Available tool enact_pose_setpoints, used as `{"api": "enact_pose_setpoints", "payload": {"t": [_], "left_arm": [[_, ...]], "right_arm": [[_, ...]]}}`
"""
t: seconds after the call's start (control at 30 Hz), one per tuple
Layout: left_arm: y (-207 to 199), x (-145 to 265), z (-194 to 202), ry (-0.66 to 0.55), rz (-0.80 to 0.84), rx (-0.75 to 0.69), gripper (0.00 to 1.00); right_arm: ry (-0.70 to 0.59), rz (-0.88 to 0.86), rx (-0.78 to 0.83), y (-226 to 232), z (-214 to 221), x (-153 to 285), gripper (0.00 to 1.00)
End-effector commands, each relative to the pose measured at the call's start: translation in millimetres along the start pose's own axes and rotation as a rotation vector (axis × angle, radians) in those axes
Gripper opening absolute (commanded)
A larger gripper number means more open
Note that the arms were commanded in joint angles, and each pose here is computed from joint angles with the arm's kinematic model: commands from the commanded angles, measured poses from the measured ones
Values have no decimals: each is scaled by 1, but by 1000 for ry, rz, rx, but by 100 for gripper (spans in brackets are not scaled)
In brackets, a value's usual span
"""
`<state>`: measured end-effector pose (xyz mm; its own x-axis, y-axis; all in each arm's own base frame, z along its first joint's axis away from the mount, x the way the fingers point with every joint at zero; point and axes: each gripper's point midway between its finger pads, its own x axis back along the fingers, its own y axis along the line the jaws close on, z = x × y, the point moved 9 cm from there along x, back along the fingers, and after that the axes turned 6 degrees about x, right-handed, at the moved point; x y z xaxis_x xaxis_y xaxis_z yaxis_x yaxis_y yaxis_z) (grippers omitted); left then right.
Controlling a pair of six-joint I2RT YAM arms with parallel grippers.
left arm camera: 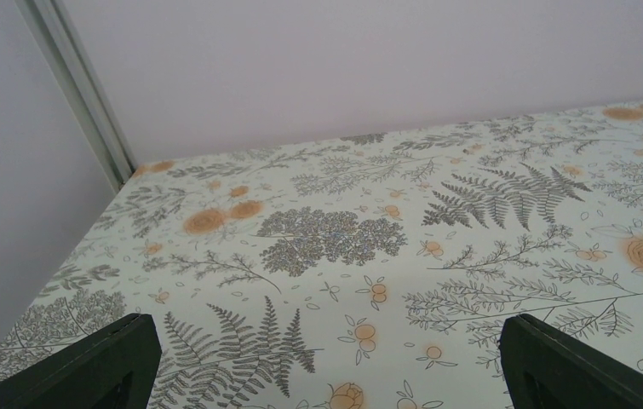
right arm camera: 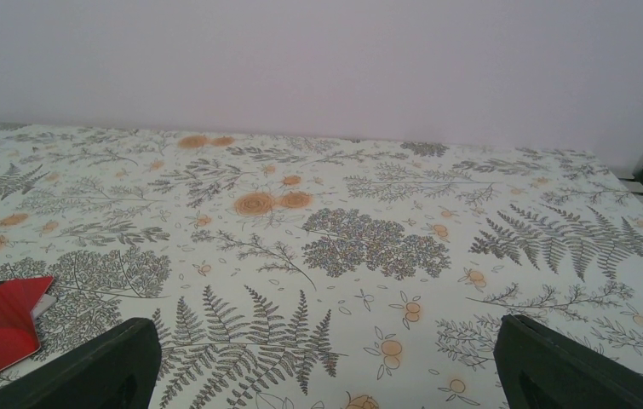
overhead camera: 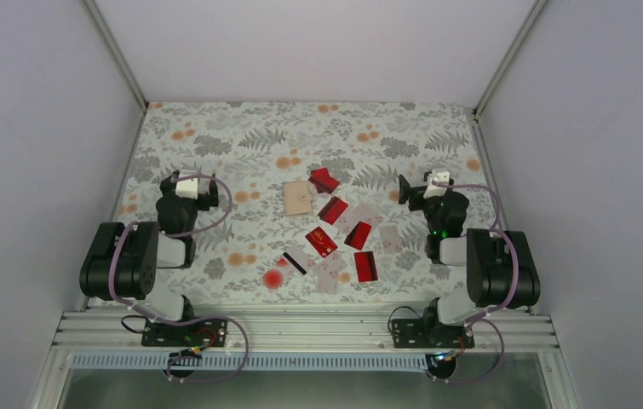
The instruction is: Put the credit cards into the card holder
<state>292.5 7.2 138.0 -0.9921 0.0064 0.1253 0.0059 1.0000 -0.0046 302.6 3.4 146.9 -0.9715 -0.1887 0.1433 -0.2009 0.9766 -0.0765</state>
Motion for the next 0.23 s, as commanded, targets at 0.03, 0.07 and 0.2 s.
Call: {"api": "enact_pose_setpoints", "payload": {"t": [0.03, 0.07, 0.2], "left_arm": [[-3, 0, -8, -52, 31, -14, 100], [-3, 0, -8, -53, 29, -14, 100], [-3, 0, -8, -51, 31, -13, 100]], "right_arm": [[-55, 11, 17, -2, -7, 1, 99], [-54, 13, 17, -2, -7, 1, 99], [-56, 18, 18, -2, -8, 2, 99]]}}
